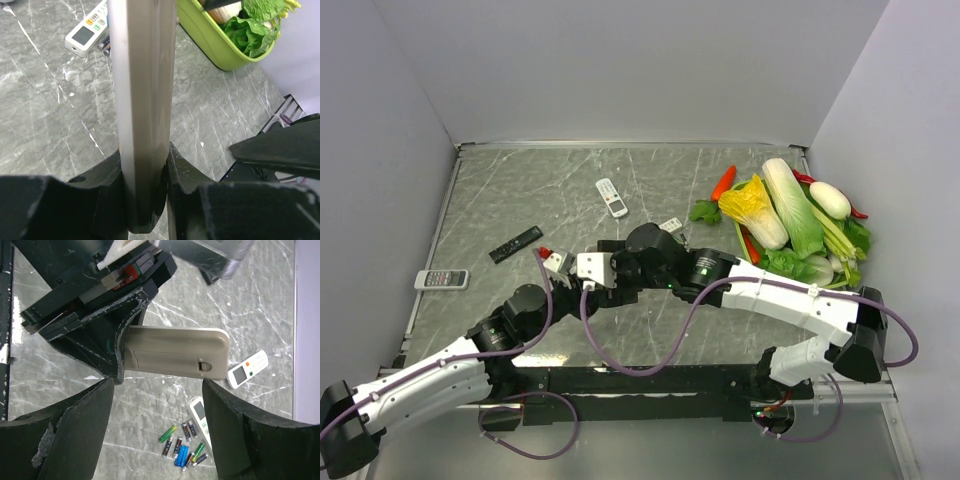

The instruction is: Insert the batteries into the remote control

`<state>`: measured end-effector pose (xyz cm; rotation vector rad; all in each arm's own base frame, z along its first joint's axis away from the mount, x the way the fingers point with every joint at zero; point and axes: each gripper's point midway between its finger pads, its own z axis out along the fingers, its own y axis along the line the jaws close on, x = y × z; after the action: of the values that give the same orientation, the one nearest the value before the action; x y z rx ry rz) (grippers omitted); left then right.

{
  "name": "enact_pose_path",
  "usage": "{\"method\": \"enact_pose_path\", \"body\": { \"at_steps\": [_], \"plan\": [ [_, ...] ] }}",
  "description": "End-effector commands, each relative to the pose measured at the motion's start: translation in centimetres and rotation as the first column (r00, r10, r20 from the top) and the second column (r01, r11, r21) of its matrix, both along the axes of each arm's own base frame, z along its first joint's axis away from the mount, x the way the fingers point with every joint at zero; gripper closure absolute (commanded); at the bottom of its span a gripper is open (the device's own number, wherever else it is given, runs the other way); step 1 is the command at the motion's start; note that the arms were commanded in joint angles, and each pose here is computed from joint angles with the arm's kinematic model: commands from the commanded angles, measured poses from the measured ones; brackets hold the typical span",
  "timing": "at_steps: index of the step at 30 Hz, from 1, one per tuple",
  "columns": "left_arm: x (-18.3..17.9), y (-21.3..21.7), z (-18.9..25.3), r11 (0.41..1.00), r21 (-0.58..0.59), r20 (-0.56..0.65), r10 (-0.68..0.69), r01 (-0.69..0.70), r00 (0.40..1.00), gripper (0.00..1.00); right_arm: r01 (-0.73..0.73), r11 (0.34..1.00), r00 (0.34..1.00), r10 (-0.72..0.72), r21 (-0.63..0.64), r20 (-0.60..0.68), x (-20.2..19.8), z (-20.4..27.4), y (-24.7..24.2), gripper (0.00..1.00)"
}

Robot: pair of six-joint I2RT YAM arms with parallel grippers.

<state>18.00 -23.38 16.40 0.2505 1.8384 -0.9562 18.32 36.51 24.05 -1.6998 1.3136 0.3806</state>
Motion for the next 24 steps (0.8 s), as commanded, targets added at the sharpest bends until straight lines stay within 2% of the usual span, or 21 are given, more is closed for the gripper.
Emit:
{"method": "enact_pose_path", "body": {
  "at_steps": [1, 11, 24],
  "plan": [
    [0.3, -0.3, 3.4, 0.998, -0.07, 0.05, 0.007, -0.004, 0.999, 0.99, -0.019, 0.999, 0.999, 0.017, 0.031, 0.044, 0.7, 1.5, 1.6, 0.21],
    [0.2, -0.2, 3.4, 0.997, -0.072, 0.05, 0.009, -0.005, 0.999, 0.99, 0.019, 0.999, 0.997, -0.022, 0.043, 0.069, 1.8, 2.0, 2.1, 0.21],
    [0.3, -0.2, 3.3, 0.998, -0.065, 0.045, 0.013, -0.01, 0.999, 0.99, -0.013, 0.998, 0.999, 0.01, 0.06, 0.039, 1.1, 2.2, 2.7, 0.21]
  ]
}}
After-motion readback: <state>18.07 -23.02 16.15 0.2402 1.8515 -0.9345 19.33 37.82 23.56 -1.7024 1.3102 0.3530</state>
